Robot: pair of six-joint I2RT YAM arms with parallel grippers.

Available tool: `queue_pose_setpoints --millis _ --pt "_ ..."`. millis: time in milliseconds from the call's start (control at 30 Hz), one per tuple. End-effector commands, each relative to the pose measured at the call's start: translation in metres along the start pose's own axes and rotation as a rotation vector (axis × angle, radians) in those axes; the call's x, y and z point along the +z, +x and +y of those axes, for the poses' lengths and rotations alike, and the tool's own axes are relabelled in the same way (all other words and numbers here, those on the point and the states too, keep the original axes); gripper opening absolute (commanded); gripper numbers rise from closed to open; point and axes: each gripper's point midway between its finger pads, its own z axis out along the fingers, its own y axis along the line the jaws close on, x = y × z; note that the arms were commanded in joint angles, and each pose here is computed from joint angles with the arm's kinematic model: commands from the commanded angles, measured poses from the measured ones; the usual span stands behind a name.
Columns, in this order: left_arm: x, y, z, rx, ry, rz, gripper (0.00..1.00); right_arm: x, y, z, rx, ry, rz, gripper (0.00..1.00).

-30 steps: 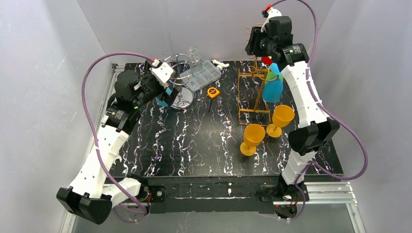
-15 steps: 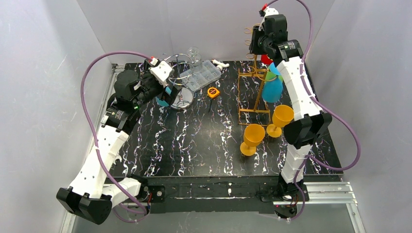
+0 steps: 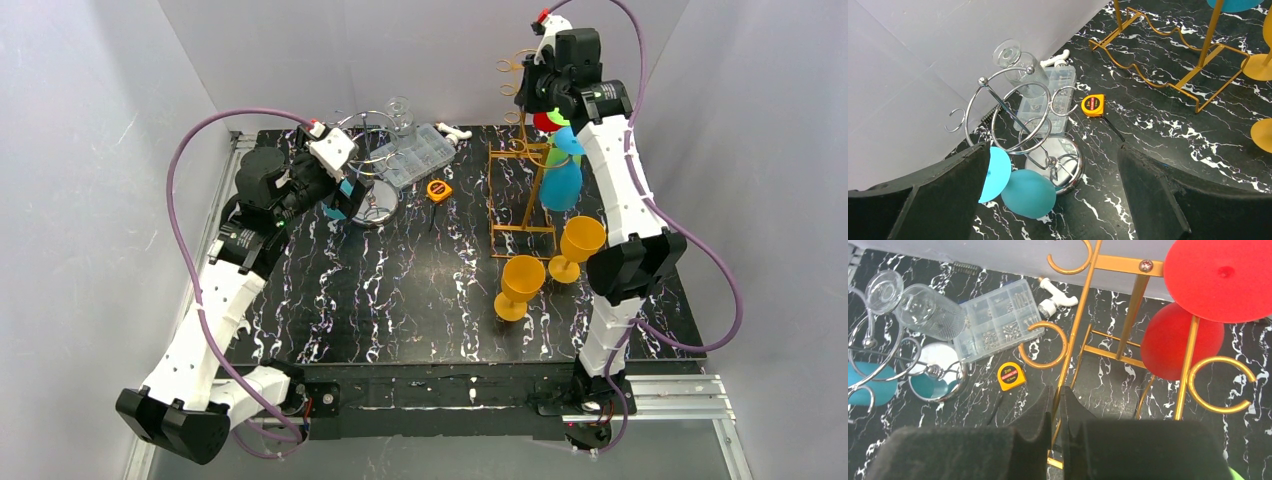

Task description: Place the wine glass upside down on the wine glass rack

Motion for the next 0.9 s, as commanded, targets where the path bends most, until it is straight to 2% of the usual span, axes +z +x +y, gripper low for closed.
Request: queue_pose_setpoints --millis 0,100,267,500,533,633,767,833,867 --pt "-0.004 -0.001 0.003 0.004 -0.017 -0.006 0.98 -0.005 -0.003 0.012 -0.072 -0.149 0.003 0.01" --pt "-0.002 -0.001 0.003 0.0 -0.012 0.002 0.98 -0.015 -0.01 0.016 -0.11 -0.251 -0.019 0.01" --pt "0.002 -0.004 0.001 -0.026 0.018 0.021 0.98 -0.027 -0.021 0.01 -0.077 -0.358 -0.052 0.01" --pt "0.007 -0.006 0.003 -0.054 0.011 0.01 0.98 -0.028 -0.013 0.012 -0.091 -0.324 -0.027 0.01" --pt "0.007 -0.006 0.003 -0.054 0.011 0.01 0.98 -0.027 -0.012 0.012 -0.091 -0.317 -0.024 0.05" --pt "0.006 -0.006 0.003 -0.054 0.008 0.01 0.98 -0.026 -0.014 0.007 -0.078 -0.278 -0.026 0.29" --pt "0.003 -0.009 0.003 -0.052 0.006 0.004 0.98 -0.03 -0.025 0.0 -0.068 -0.227 -0.058 0.41" --pt "0.003 -0.008 0.003 -0.051 0.007 0.003 0.98 -0.033 -0.03 -0.001 -0.048 -0.209 -0.074 0.51" --pt "0.002 -0.008 0.003 -0.051 0.005 0.002 0.98 -0.034 -0.032 -0.002 -0.042 -0.2 -0.081 0.52"
